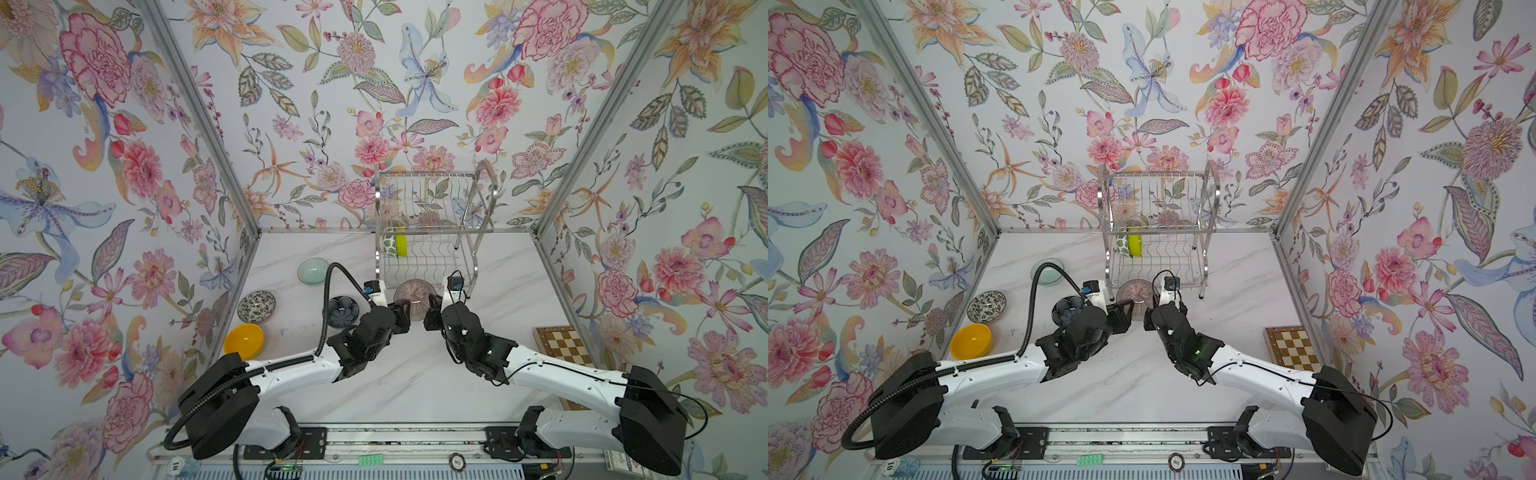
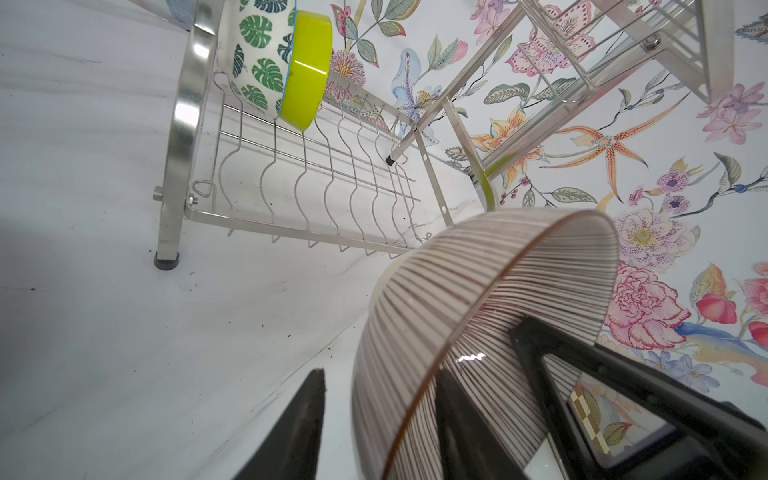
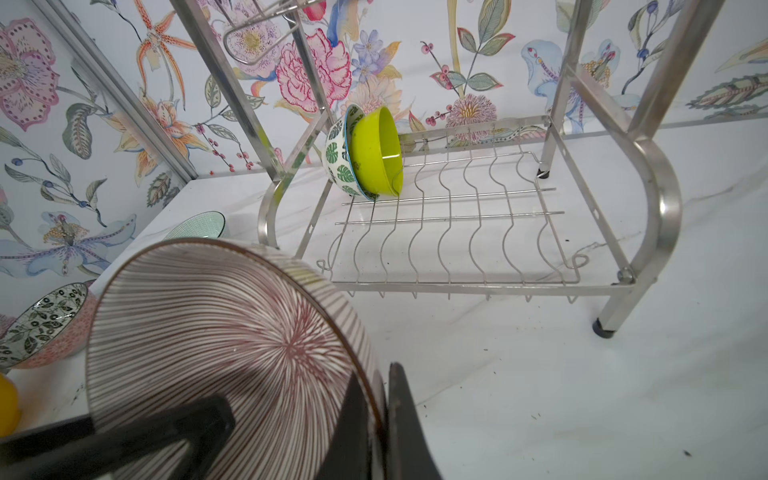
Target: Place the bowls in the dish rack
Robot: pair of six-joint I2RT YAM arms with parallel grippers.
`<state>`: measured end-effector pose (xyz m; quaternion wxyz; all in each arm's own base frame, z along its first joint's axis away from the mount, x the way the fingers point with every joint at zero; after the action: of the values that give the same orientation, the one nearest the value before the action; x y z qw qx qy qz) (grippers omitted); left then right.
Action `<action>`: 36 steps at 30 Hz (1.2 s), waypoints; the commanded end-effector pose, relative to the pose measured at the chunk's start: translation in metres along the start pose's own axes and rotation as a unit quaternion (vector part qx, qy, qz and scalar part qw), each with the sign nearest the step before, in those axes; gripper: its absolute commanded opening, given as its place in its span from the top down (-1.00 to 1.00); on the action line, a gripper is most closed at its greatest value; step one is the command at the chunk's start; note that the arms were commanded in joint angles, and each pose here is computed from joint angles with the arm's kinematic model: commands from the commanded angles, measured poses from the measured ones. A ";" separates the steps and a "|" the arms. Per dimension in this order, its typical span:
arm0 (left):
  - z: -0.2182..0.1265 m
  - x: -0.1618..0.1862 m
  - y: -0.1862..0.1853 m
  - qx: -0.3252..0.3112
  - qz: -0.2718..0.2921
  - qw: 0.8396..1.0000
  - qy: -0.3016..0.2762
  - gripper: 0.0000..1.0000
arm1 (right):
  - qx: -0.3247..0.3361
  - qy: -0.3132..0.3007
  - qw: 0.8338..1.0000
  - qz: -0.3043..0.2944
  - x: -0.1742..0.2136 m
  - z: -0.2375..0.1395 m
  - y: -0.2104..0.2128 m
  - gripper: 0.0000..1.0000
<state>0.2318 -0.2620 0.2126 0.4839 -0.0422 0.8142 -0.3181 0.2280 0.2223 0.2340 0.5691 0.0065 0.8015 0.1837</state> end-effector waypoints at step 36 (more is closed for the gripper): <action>0.041 -0.061 -0.001 -0.244 0.216 0.910 -0.256 1.00 | -0.115 -0.024 0.873 0.474 -0.101 -0.008 -0.068 -0.98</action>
<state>0.2892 -0.2585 0.2159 0.6552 -0.0312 0.7548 0.0044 0.2697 0.1255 0.3026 0.4962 0.2842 0.6902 0.4434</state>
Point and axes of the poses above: each gripper's point midway between its finger pads, its own z axis out along the fingers, its own y axis along the line the jaws close on, x = y × z, the point moved 8 cm from there along -z, back along the fingers, and after that the axes turned 3 degrees about z, right-handed, at the moved point
